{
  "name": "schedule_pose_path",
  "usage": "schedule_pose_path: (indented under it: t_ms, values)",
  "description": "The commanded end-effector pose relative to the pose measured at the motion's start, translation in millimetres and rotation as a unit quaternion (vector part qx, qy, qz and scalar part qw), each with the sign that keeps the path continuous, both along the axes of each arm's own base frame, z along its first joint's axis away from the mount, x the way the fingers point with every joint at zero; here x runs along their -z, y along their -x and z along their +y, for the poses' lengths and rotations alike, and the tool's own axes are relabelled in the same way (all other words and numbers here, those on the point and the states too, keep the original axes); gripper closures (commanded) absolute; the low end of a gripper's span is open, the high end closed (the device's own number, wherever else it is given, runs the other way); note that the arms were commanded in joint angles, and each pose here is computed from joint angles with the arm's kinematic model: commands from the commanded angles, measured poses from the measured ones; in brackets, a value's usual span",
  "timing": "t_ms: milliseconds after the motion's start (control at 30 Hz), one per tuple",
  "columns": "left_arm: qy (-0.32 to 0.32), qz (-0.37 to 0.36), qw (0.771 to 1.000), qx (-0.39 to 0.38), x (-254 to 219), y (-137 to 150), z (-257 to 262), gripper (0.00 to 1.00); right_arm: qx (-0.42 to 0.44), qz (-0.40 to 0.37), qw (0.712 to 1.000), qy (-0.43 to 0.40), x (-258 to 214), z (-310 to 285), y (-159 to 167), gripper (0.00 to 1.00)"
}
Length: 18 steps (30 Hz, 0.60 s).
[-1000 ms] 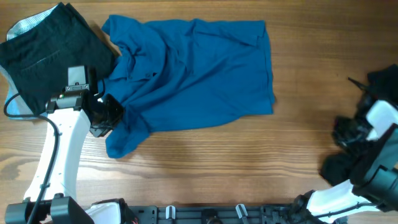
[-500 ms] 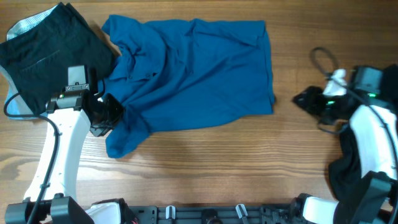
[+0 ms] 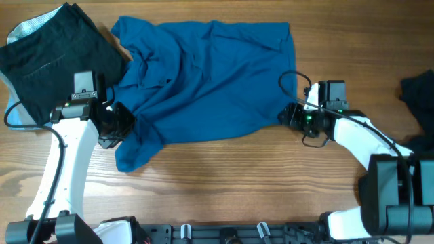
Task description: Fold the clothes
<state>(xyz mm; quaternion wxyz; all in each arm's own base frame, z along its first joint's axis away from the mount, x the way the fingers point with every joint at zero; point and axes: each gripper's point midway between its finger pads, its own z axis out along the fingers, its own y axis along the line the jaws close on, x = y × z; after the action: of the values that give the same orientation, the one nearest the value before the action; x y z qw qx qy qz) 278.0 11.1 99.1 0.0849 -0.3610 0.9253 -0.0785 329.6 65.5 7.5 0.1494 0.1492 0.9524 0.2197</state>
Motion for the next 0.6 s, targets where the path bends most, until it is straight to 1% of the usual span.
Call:
schedule_pose_path:
  t_ms: [0, 33, 100, 133, 200, 267, 333, 500, 533, 567]
  values:
    - [0.007, -0.006, 1.0, 0.0, -2.4, -1.3, -3.5, 0.95, 0.03, 0.07, 0.997, 0.003, 36.8, -2.6, 22.4, 0.35]
    - [0.007, -0.006, 1.0, 0.0, -2.4, -1.4, -3.5, 0.95, 0.03, 0.071, 0.997, 0.003, 37.1, -2.6, 22.7, 0.4]
    - [0.007, -0.006, 1.0, 0.0, -2.4, -1.3, -3.5, 0.95, 0.03, 0.082, 0.996, 0.008, 39.0, -4.3, 28.0, 0.58]
    - [0.007, -0.006, 1.0, 0.0, -2.4, -1.3, -3.5, 0.95, 0.03, 0.09, 0.995, 0.008, 39.8, -4.2, 31.8, 0.63]
    - [0.007, -0.006, 1.0, 0.0, -2.4, -1.3, -3.5, 0.95, 0.032, 0.111, 0.993, 0.015, 42.5, -6.4, 41.1, 0.63]
    - [0.007, -0.006, 1.0, 0.0, -2.5, -1.2, -3.5, 0.95, 0.036, 0.127, 0.991, 0.033, 45.8, -12.2, 48.9, 0.59]
    - [0.007, -0.006, 1.0, 0.0, -2.5, -1.5, -3.5, 0.95, 0.043, 0.134, 0.988, 0.057, 48.7, -20.6, 52.5, 0.59]
    - [0.007, -0.006, 1.0, 0.0, -2.5, -1.5, -3.5, 0.95, 0.05, 0.072, 0.993, 0.076, 44.6, -27.7, 22.9, 0.58]
    - [0.007, -0.006, 1.0, 0.0, -2.4, -1.3, -3.5, 0.95, 0.05, 0.068, 0.994, 0.076, 44.2, -27.5, 21.3, 0.6]
    - [0.007, -0.006, 1.0, 0.0, -2.5, -1.3, -3.5, 0.95, 0.05, 0.068, 0.994, 0.076, 44.2, -27.6, 21.3, 0.67]
